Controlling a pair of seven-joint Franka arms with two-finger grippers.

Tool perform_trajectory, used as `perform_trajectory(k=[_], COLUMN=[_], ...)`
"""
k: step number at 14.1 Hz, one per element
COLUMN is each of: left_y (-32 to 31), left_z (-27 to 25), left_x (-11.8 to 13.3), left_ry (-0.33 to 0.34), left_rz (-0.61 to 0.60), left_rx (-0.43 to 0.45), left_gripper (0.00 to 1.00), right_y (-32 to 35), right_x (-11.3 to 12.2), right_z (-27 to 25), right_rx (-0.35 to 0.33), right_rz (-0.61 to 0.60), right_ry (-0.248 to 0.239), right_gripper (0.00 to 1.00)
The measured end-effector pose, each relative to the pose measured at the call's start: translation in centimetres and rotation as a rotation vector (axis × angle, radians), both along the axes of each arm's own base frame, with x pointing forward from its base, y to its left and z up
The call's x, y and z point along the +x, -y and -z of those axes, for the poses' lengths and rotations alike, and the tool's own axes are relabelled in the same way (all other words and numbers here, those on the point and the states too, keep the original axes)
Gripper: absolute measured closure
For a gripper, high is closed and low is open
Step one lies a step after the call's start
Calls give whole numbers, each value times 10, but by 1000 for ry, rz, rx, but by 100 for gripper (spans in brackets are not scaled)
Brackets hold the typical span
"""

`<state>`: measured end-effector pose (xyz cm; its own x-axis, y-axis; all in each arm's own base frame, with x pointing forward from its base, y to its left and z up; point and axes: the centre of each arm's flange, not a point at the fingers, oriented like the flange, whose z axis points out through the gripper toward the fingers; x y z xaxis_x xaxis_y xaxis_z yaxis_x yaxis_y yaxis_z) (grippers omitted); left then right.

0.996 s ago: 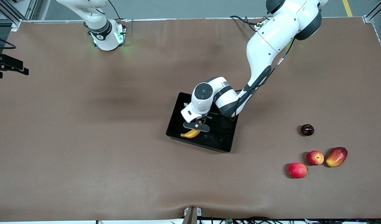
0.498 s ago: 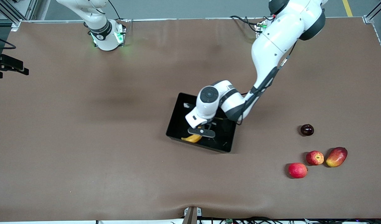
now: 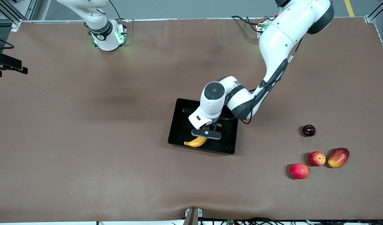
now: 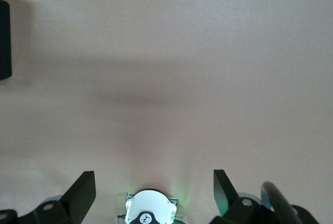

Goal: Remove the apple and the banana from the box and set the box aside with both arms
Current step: 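Lower the left gripper and grasp the banana by its middle, then lift the banana with the left gripper while the right gripper reaches the tray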

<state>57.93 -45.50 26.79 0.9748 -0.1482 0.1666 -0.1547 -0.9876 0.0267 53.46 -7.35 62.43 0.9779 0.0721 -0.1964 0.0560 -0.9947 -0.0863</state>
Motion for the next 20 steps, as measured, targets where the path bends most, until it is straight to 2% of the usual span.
perform_trajectory(k=[2, 4, 7, 11, 13, 18, 20], left_y=[-8, -31, -90, -194, -248, -363, -400], left_z=[-36, -65, -88, -88, -89, -86, -83], left_x=[1, 7, 34, 80, 99, 124, 131], left_ry=[5, -7, -30, -79, -95, -133, -117], left_rz=[-22, -66, -141, -64, -21, 65, 95], left_rx=[40, 99, 161, 218, 229, 245, 236], left_gripper=[65, 65, 65, 65, 65, 65, 65], right_y=[-19, -46, -76, -136, -188, -307, -350], right_x=[0, 2, 21, 75, 90, 99, 98], right_z=[1, 5, 35, 112, 148, 215, 247], right_rx=[5, 59, 110, 127, 112, 90, 89], right_rz=[24, 63, 77, 113, 136, 160, 202], right_ry=[-24, -46, -79, -57, -47, 16, 54], right_gripper=[0, 0, 0, 0, 0, 0, 0])
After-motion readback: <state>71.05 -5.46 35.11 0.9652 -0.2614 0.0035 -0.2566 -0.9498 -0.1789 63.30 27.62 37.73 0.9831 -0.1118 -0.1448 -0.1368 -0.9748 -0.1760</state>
